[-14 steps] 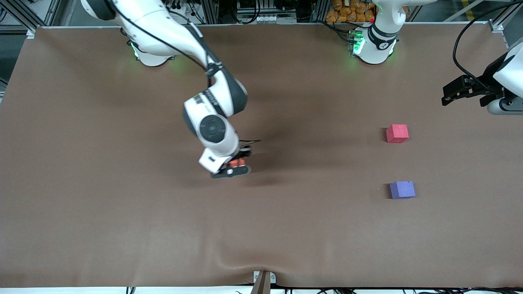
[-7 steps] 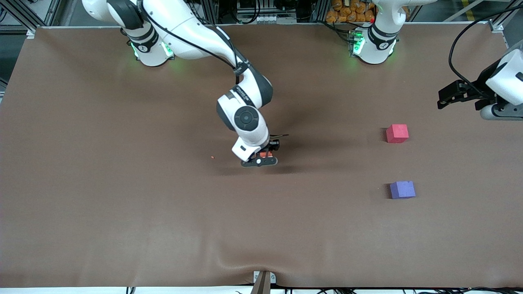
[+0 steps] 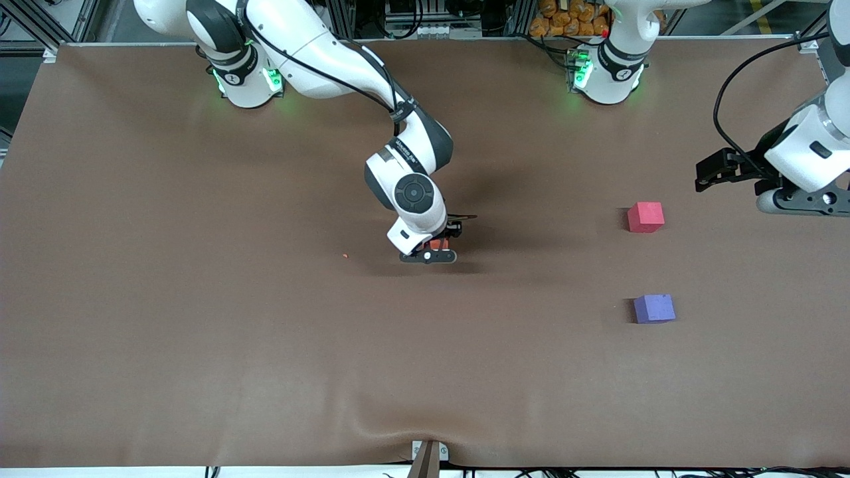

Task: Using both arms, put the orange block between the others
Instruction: 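Carry the orange block to mid-table and release it with the right gripper, then grasp the orange block with the left gripper while the right gripper withdraws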

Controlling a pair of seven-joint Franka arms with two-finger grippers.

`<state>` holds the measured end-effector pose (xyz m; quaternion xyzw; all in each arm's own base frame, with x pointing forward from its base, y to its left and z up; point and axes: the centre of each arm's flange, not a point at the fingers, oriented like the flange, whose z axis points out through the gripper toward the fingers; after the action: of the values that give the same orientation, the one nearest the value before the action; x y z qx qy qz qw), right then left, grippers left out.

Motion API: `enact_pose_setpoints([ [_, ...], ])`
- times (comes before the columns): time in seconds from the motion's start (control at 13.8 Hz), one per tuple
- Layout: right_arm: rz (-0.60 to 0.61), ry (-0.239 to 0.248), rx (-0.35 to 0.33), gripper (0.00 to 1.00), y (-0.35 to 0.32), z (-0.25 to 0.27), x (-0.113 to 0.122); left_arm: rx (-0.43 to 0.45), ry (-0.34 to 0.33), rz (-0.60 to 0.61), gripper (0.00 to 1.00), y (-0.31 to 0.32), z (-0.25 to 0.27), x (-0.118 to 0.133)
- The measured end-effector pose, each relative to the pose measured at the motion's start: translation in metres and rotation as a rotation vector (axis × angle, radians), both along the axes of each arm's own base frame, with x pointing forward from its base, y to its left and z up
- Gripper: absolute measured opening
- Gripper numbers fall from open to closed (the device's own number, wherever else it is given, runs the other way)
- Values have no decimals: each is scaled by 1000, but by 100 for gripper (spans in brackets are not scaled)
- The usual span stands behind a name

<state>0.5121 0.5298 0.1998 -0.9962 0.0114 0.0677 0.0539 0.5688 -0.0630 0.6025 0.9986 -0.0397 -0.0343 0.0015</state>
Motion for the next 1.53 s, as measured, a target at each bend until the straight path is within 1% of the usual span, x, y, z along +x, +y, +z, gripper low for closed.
enact_pose_setpoints([
  [0.07,7,-2,2,77,5,1,-4,0,1,-6,100,-4,-1,0],
  [0.15,13,-8,7,89,10,4,-7,-1,3,-11,100,-12,-5,2],
  [0.22,14,-19,17,97,14,11,-7,-1,5,-8,100,-22,-11,5],
  [0.29,11,-33,28,100,16,21,-3,-2,8,-2,100,-31,-20,9],
  [0.44,-13,-71,37,100,5,60,17,-11,-3,-4,100,-51,-39,21],
  [0.58,-61,-105,13,100,-30,113,47,-15,-5,1,100,-81,-56,27],
  [0.65,-89,-127,-3,100,-55,140,65,-14,-1,14,100,-98,-64,27],
  [0.73,-110,-140,-23,100,-83,162,81,-12,7,22,100,-114,-71,26],
  [0.87,-120,-125,-80,100,-140,191,104,-7,25,36,100,-145,-85,23],
  [1.02,-86,-112,-126,100,-192,211,121,-4,35,58,100,-165,-95,23],
  [1.16,-64,-104,-157,100,-245,230,134,-9,29,79,100,-197,-104,23],
  [1.31,-43,-106,-163,100,-298,250,143,-21,11,134,100,-247,-116,20],
  [1.53,-30,-110,-148,100,-380,272,150,-64,-29,190,100,-314,-152,16],
])
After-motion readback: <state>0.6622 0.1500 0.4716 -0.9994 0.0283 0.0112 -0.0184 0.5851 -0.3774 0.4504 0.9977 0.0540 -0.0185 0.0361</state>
